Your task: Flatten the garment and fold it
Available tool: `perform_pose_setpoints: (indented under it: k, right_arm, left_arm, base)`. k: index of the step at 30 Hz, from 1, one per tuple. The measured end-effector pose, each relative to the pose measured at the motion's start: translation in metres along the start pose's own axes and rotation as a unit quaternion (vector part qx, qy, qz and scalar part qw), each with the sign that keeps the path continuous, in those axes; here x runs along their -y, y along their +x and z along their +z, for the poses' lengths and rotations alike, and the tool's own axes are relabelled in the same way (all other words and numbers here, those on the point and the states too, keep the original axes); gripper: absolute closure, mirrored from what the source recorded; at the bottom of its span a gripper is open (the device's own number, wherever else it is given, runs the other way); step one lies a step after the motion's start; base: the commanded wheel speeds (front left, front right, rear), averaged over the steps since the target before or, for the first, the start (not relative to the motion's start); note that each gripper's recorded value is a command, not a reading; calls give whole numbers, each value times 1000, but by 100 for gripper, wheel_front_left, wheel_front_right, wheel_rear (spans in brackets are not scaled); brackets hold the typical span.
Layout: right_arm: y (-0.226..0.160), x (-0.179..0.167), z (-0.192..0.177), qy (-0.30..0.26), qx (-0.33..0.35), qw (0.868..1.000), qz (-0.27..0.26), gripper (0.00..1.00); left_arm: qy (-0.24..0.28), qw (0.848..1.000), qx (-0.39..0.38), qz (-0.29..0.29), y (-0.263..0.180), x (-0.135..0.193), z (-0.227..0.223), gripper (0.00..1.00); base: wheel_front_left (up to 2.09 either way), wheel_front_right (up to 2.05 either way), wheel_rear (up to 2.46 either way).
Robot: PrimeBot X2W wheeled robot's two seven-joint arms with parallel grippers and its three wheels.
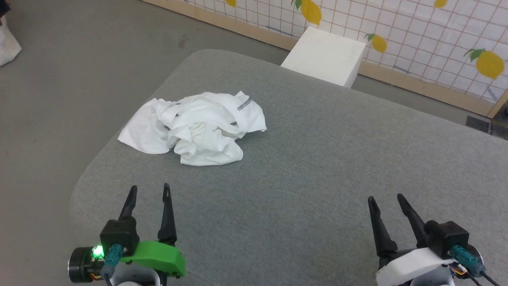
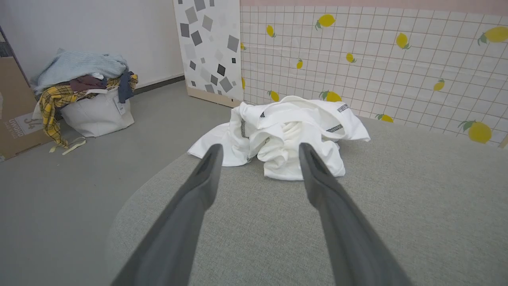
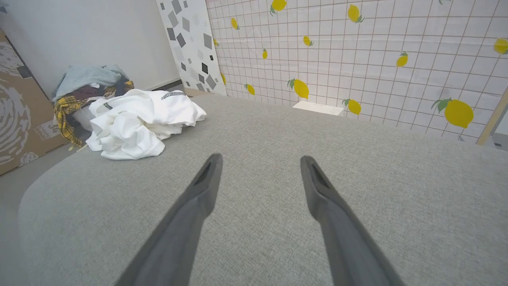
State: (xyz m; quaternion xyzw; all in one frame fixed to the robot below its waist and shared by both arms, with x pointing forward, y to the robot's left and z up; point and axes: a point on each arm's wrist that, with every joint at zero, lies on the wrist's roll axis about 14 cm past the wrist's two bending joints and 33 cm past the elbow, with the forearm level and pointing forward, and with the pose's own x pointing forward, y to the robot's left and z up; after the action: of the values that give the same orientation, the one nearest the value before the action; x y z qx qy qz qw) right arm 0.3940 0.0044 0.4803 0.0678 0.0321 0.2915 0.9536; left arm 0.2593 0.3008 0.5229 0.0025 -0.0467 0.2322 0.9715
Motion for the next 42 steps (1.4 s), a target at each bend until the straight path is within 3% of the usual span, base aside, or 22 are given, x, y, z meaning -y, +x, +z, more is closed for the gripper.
perform_pose_setpoints:
  k: [7, 15, 25, 30, 38, 41, 42]
  right_arm:
    - [4, -4, -6, 9, -5, 1000, 8, 0]
    - [6, 9, -12, 18, -8, 1000, -9, 0]
    - [17, 50, -26, 6, -28, 998, -52, 0]
    - [21, 67, -44, -1, -53, 996, -67, 0]
    - [14, 85, -80, 12, -100, 991, -87, 0]
    - [11, 88, -90, 18, -112, 989, -93, 0]
    - [9, 90, -91, 19, -114, 989, -95, 0]
  left_arm:
    - [-3, 1000, -7, -3, 1, -2, -6, 0]
    - [-24, 999, 29, -28, 64, 1, 21, 0]
    - [-59, 988, -131, -48, 164, 4, -10, 0]
    - [-65, 964, -251, -60, 185, 24, -62, 0]
    - [-26, 892, -445, -76, 160, 47, -162, 0]
    - [-28, 878, -472, -76, 163, 49, -172, 0]
    - [-26, 878, -472, -76, 165, 48, -173, 51]
  base:
    - [0, 0, 0]
    - [0, 0, 0]
    - [0, 0, 0]
    - [0, 0, 0]
    - [0, 0, 0]
    - [0, 0, 0]
    - [0, 0, 0]
